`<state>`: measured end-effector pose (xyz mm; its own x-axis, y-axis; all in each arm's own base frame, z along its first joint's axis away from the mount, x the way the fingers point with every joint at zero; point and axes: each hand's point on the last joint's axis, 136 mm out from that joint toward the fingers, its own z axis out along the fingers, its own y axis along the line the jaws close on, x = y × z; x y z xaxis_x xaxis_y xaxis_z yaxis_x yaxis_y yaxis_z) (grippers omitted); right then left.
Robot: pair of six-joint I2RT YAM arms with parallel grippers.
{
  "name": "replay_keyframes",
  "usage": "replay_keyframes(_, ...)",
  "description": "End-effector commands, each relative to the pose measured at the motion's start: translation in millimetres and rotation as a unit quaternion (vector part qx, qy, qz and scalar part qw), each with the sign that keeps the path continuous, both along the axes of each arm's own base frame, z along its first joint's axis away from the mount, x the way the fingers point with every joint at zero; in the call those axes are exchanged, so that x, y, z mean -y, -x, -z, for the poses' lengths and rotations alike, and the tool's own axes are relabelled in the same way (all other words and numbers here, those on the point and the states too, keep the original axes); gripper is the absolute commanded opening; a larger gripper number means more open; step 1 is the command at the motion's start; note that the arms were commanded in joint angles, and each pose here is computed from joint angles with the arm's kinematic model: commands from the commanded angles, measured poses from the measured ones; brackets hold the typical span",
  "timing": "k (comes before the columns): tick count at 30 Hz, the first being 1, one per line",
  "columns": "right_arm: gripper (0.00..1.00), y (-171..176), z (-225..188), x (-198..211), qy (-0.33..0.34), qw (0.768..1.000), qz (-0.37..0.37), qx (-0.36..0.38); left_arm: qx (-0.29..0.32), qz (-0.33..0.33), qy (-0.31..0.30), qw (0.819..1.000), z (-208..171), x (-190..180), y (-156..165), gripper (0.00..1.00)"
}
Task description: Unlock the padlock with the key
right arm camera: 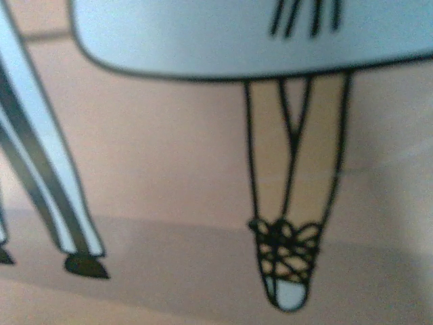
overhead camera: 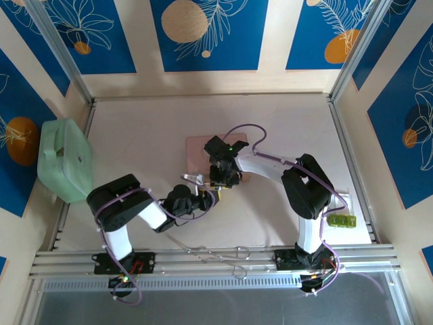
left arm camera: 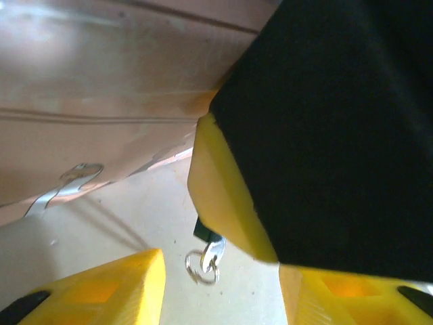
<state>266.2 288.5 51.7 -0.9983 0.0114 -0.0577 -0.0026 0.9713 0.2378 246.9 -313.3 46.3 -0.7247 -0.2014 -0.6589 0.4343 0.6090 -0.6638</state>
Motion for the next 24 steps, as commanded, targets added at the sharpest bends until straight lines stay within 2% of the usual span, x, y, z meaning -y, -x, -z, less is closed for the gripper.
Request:
replay_keyframes(1, 0.27, 8.2, 2.7, -4.2, -0.013, 0.999, -0.002, -0.034, -0.013, 0.01, 0.002, 1.0, 9.7, 7.3, 2.1, 0.46)
replay_keyframes(3, 0.27, 7.3, 2.7, -4.3, -0.014, 0.999, 0.0, -0.034, -0.013, 0.009, 0.006, 1.0, 9.1, 8.7, 1.0, 0.45)
replay_keyframes(10, 0.27, 6.6, 5.3, -4.5, -0.024, 0.999, 0.006, -0.04, -0.017, 0.008, 0.011, 1.0, 8.6, 10.1, 0.4, 0.32)
replay_keyframes(20, 0.27, 7.0, 6.2, -5.1, -0.032, 0.998, 0.012, -0.043, -0.03, 0.014, 0.031, 0.999, 11.1, 13.3, 3.8, 0.28)
replay_keyframes(24, 0.27, 7.2, 6.2, -5.8, -0.037, 0.998, 0.013, -0.044, -0.027, 0.014, 0.034, 0.999, 6.7, 14.8, 2.5, 0.18)
